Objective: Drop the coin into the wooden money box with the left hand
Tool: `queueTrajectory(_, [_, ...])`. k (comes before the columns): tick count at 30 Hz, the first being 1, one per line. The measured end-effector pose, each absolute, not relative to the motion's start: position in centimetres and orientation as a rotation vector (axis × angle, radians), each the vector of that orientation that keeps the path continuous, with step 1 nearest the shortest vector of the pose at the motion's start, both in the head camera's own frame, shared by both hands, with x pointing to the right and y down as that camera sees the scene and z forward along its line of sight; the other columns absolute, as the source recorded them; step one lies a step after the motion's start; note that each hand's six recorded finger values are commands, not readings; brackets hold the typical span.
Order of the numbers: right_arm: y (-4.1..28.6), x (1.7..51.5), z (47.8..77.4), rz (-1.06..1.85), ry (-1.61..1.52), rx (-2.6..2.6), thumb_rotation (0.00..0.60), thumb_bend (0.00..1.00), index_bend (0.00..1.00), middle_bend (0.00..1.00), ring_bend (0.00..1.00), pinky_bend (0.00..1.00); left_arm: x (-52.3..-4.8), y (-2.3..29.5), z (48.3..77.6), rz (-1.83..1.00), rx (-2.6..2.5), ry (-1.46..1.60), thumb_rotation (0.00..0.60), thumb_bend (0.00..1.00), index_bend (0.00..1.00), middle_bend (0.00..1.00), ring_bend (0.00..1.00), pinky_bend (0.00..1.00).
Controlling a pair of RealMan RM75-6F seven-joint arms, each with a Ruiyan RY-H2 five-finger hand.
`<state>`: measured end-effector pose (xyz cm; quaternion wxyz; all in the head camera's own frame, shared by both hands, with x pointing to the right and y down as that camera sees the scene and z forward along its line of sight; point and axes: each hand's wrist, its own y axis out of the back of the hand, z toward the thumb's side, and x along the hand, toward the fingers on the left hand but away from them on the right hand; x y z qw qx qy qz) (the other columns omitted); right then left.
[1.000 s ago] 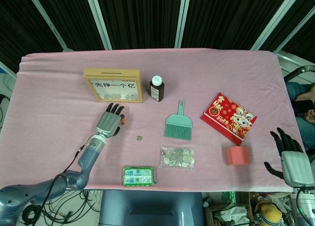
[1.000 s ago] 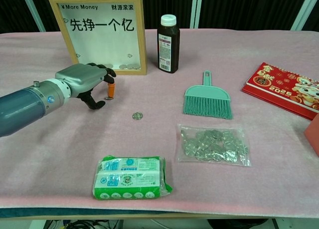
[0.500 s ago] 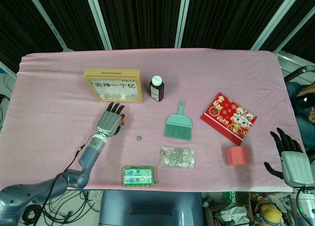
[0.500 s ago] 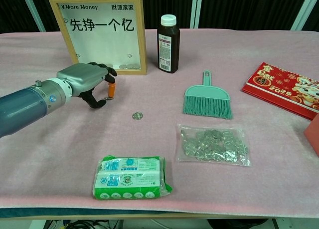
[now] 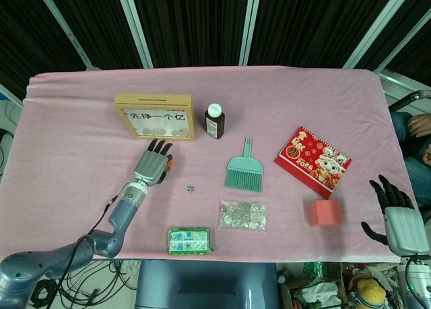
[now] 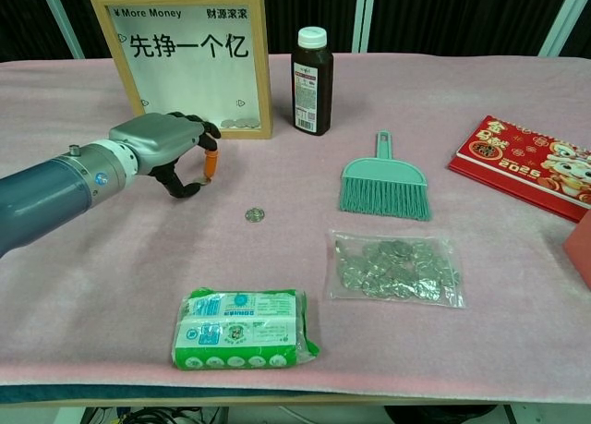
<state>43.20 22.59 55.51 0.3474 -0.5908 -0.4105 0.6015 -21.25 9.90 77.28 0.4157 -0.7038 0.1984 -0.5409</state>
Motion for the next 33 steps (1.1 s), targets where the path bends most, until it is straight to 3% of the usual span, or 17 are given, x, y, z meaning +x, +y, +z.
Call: queueTrajectory(33, [22.68, 43.20, 55.72, 1.579, -1.070, -1.543, 0.600, 0.14, 0.10, 0.00, 0.09, 0.16, -21.20, 9.53, 77.27, -1.319, -1.760, 0.534, 0.600, 0.41, 0.52, 0.11, 0.01, 0.00])
